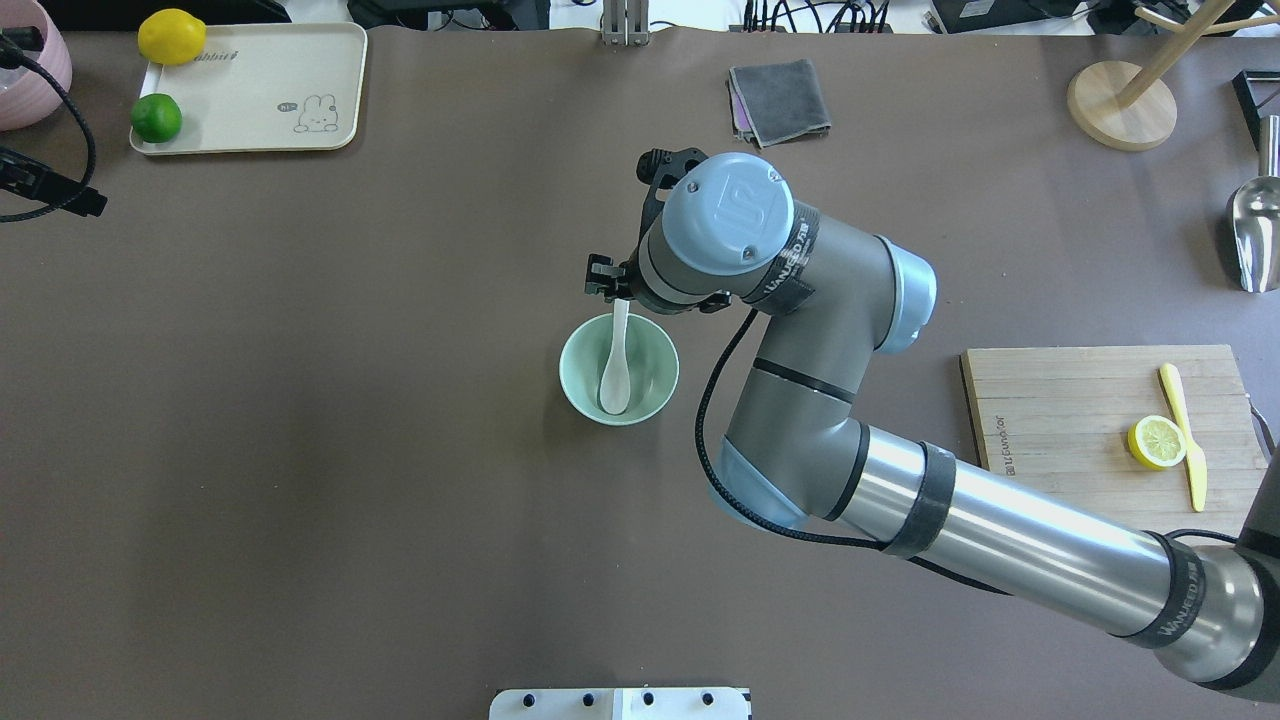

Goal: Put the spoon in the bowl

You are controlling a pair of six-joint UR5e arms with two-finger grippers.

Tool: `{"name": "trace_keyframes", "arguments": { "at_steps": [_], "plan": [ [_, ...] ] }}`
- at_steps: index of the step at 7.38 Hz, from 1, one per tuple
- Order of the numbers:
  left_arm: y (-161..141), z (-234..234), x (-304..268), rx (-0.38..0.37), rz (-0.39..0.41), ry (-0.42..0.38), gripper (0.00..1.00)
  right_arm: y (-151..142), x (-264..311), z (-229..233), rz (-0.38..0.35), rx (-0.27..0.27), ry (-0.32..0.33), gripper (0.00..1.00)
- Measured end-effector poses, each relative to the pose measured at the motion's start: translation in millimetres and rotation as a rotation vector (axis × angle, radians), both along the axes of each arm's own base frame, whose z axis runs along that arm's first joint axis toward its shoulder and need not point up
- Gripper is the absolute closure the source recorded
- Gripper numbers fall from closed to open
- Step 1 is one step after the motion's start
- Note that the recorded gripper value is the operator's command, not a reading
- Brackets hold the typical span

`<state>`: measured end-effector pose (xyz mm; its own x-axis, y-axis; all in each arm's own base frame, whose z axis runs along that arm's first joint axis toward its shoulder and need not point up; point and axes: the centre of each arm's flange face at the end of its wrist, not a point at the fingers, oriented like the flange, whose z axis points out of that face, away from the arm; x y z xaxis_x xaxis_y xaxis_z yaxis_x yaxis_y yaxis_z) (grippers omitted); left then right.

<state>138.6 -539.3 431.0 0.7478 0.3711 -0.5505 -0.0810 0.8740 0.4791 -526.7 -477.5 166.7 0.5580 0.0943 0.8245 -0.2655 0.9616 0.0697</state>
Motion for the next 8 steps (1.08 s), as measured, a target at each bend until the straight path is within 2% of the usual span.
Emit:
{"name": "trace_keyframes", "arguments": {
  "at_steps": [1, 2, 4, 6, 8],
  "plan": [
    [-1, 0, -9, -0.004, -0.013, 0.001, 0.02, 1, 40, -7, -0.006, -0.004, 0.013, 0.0],
    [-3, 2, -26, -0.009, -0.024, 0.007, 0.02, 1, 86, 0, -0.023, 0.021, 0.038, 0.0],
    [1, 22, -76, 0.007, -0.003, -0.009, 0.02, -24, 196, 60, -0.072, 0.065, 0.111, 0.0],
    [6, 39, -110, 0.015, 0.014, -0.043, 0.02, -51, 281, 125, -0.043, 0.031, 0.175, 0.0],
    [14, 54, -127, 0.0, 0.01, -0.056, 0.02, -69, 341, 174, -0.018, -0.021, 0.206, 0.0]
  ]
}}
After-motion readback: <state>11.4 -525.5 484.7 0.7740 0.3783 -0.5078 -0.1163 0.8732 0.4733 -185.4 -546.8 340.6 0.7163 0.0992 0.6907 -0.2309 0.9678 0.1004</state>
